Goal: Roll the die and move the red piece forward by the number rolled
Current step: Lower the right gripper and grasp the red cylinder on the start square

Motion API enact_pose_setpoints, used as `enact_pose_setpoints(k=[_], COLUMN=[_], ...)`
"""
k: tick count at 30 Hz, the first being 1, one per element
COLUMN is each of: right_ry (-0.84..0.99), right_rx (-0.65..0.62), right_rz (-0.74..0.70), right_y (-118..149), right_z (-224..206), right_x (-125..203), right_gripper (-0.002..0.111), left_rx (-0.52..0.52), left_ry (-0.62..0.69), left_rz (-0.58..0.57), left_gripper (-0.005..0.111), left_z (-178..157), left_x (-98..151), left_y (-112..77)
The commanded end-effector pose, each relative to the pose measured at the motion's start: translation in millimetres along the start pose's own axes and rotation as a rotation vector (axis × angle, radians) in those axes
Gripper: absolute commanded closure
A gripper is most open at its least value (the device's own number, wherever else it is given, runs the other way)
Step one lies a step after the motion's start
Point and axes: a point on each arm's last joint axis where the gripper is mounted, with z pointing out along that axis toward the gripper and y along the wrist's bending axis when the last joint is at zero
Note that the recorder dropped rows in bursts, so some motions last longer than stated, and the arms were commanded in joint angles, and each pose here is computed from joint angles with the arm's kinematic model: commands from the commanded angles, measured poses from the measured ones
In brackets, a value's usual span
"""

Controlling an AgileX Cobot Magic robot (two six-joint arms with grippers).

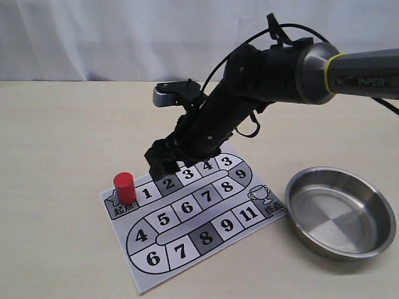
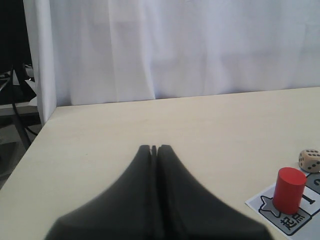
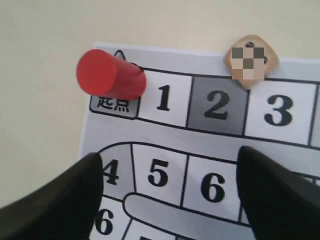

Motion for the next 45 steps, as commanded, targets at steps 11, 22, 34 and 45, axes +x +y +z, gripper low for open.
enact_pose_setpoints(k=[11, 22, 34, 45], right_ry=[-0.335, -0.307, -0.288, -0.247], right_rx=[0.107, 0.137, 0.130, 0.119], right_rz=[-0.263, -0.276, -0.242, -0.242], right_y=[65, 56, 53, 53], right_z=[37, 76, 86, 87], right_x=[-21, -13, -9, -5], right_gripper=[0.038, 0.038, 0.041, 0.071], left_rx=[0.002, 0.002, 0.003, 0.003], left_ry=[-0.008, -0.008, -0.008, -0.008], left_rz=[-0.006, -0.006, -0.008, -0.008], left_gripper=[0.107, 0.107, 0.107, 0.107], left_z=[0, 0, 0, 0], left_x=[0, 0, 0, 0], left_y=[-0.2, -0.2, -0.2, -0.2])
